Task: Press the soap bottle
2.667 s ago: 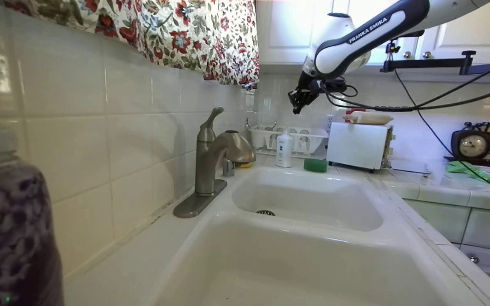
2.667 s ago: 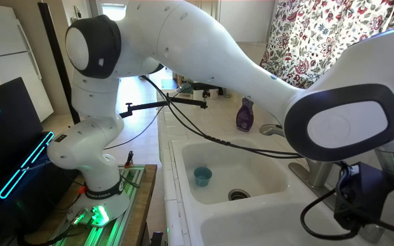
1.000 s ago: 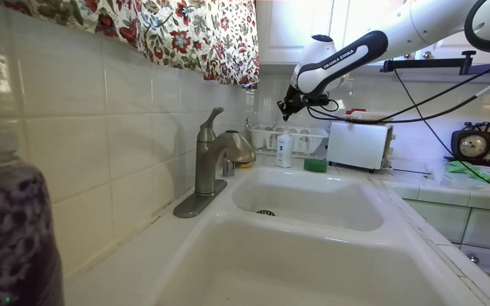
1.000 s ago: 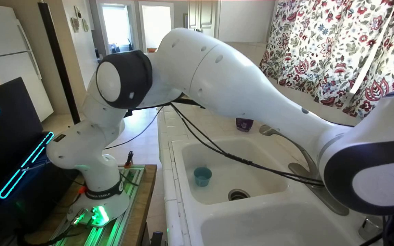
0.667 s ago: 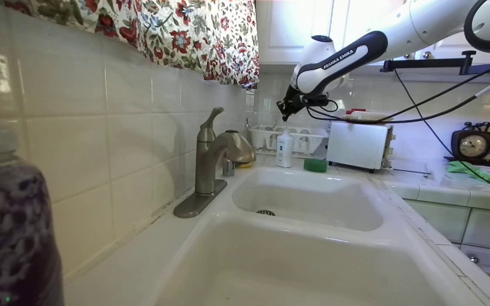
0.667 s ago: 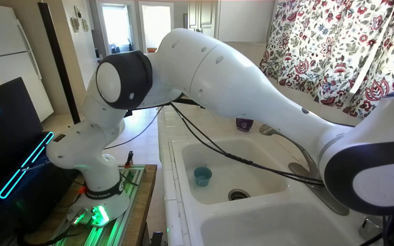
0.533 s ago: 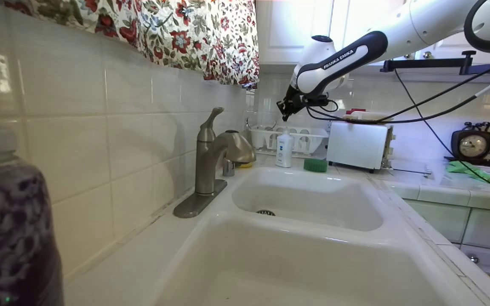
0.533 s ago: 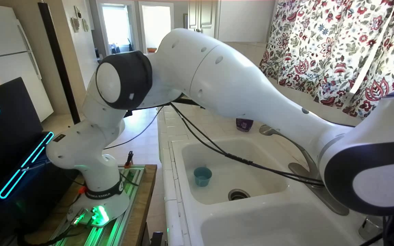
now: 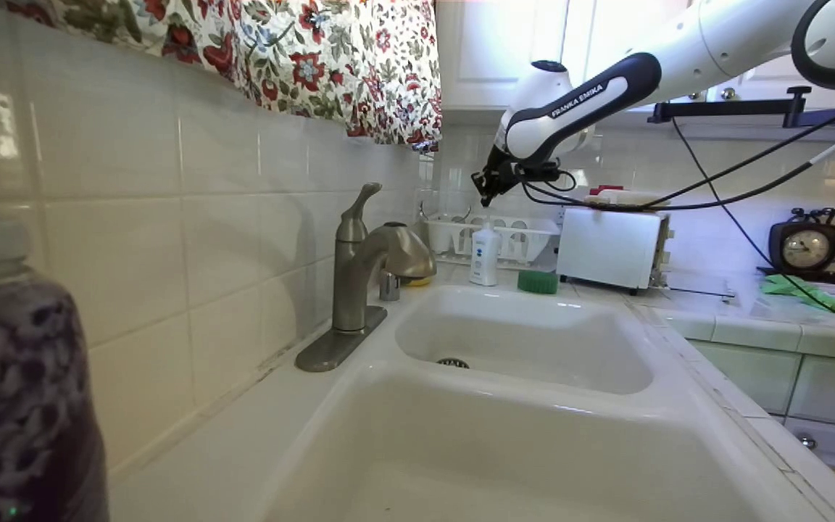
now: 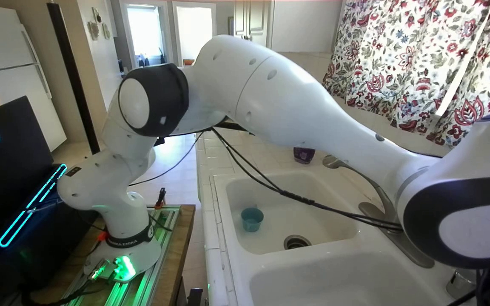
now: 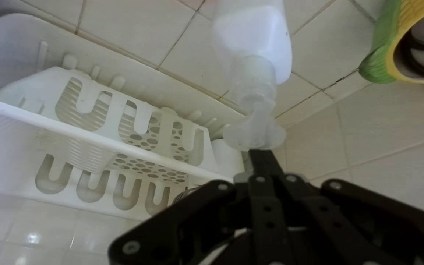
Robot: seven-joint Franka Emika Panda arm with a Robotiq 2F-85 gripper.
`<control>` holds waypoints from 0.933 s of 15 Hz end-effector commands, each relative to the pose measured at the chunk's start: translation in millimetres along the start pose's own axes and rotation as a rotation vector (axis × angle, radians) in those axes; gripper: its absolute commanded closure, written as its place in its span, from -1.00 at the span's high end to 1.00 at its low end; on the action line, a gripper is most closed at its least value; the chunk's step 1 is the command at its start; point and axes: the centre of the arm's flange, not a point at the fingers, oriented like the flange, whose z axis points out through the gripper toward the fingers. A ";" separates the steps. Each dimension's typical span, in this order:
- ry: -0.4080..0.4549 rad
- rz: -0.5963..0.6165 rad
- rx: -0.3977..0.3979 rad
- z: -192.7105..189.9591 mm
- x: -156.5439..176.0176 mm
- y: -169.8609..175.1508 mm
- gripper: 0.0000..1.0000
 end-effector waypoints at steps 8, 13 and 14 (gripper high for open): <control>-0.116 -0.007 0.002 29.2 -41.5 2.0 -1.00; -0.091 0.005 0.004 16.7 -25.3 0.3 -1.00; -0.088 0.012 0.005 7.7 -18.1 -0.2 -1.00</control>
